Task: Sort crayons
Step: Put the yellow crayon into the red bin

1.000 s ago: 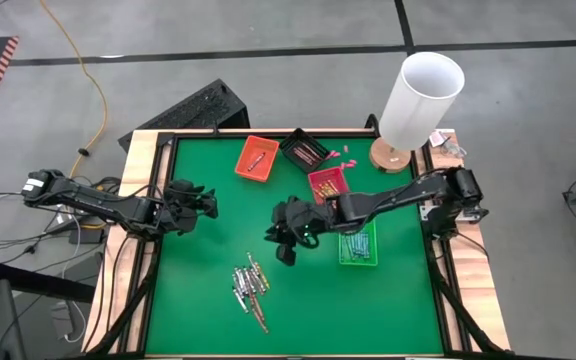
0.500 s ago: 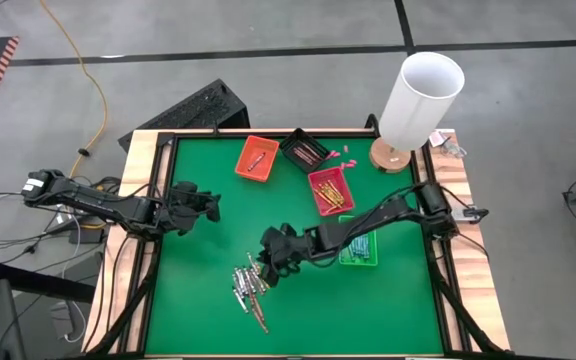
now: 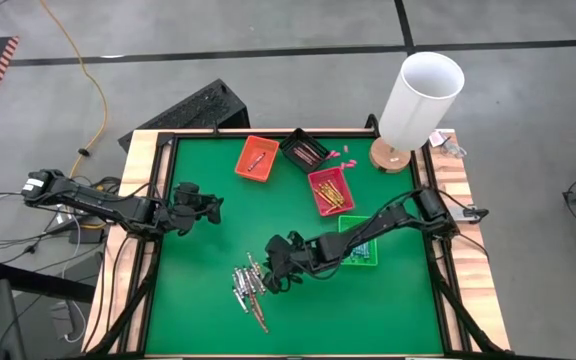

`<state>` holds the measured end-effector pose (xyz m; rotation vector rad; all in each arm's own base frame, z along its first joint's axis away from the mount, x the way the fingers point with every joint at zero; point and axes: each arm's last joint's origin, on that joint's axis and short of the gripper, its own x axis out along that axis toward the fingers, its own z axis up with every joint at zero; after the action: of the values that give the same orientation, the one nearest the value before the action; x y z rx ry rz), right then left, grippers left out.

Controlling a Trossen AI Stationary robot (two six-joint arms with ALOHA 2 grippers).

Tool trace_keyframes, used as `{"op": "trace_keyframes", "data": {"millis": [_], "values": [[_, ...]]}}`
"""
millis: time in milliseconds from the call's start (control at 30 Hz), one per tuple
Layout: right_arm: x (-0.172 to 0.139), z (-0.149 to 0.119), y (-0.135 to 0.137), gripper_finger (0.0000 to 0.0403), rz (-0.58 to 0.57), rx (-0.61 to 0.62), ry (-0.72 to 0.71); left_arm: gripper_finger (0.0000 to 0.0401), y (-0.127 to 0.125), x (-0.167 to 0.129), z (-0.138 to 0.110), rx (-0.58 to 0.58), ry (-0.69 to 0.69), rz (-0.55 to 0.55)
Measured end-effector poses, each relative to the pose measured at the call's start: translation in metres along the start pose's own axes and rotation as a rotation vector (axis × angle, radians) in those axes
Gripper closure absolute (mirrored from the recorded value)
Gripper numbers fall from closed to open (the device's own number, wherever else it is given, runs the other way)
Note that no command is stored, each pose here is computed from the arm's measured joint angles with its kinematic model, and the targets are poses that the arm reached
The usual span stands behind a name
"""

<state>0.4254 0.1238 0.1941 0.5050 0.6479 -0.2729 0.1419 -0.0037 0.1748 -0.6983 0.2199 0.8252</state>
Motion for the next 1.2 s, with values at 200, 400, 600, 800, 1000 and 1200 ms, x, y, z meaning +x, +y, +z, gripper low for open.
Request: {"op": "trace_keyframes", "data": {"millis": [200,400,600,800,1000,1200], "values": [[-0.007,0.010,0.014,0.0316,0.031,-0.079,-0.028,0.0221,0.000,0.000,0.000,-0.018,-0.001,-0.002],[-0.022,0.032,0.026,0.0316,-0.031,-0.107,-0.025,0.0221,0.000,0.000,0.000,-0.021,0.013,-0.010],[-0.028,0.038,0.028,0.0316,-0.063,-0.092,-0.003,0.0221,0.000,0.000,0.000,-0.021,0.012,-0.009],[-0.029,0.041,0.029,0.0316,-0.047,-0.070,-0.007,0.0221,0.000,0.000,0.000,-0.018,0.012,-0.009],[-0.023,0.037,0.032,0.0316,-0.025,-0.064,0.000,0.0221,0.000,0.000,0.000,-0.017,0.012,-0.009],[0.004,0.010,0.040,0.0316,-0.008,-0.091,0.079,0.0221,-0.001,0.000,0.000,-0.014,0.012,-0.010]]}}
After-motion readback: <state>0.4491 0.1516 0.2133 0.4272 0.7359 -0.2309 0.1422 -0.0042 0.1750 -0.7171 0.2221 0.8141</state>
